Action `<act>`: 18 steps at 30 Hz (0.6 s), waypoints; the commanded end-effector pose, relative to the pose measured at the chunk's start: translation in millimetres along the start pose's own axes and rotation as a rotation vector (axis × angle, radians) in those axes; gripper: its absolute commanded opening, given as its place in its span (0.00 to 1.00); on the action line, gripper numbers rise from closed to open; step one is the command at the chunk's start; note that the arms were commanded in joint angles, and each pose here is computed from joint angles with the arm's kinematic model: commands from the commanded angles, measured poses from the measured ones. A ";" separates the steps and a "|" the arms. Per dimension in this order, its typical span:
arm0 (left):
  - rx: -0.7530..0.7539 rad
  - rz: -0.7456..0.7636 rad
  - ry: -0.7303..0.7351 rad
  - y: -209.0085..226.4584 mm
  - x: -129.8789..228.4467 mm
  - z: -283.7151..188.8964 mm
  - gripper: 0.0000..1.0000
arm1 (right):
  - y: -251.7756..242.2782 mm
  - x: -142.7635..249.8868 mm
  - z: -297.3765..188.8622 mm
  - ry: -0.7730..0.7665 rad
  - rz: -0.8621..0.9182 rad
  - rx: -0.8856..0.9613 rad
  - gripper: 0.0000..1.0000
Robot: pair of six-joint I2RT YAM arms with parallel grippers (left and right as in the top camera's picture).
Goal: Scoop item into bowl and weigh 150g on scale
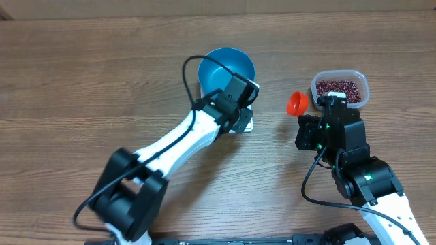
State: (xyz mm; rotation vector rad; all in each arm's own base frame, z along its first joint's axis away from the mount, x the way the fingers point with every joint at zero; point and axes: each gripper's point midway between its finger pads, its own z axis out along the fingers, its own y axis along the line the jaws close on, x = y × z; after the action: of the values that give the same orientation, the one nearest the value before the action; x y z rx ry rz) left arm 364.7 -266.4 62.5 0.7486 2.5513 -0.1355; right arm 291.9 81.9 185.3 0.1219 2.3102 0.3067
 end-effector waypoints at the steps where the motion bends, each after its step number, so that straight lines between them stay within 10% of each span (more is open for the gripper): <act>1: -0.015 0.015 0.052 -1.0 14.9 18.7 0.04 | 2.5 -14.5 -6.4 -0.039 -0.001 -0.007 0.04; 18: -0.076 0.026 0.130 7.3 38.5 53.7 0.04 | 2.5 -14.5 -6.4 -0.039 -0.001 -0.007 0.04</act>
State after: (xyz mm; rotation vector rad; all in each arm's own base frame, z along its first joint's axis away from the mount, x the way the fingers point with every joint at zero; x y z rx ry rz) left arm 366.2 -258.8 19.4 0.7610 2.6160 -0.0435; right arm 291.9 81.9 185.3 0.1219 2.3102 0.3067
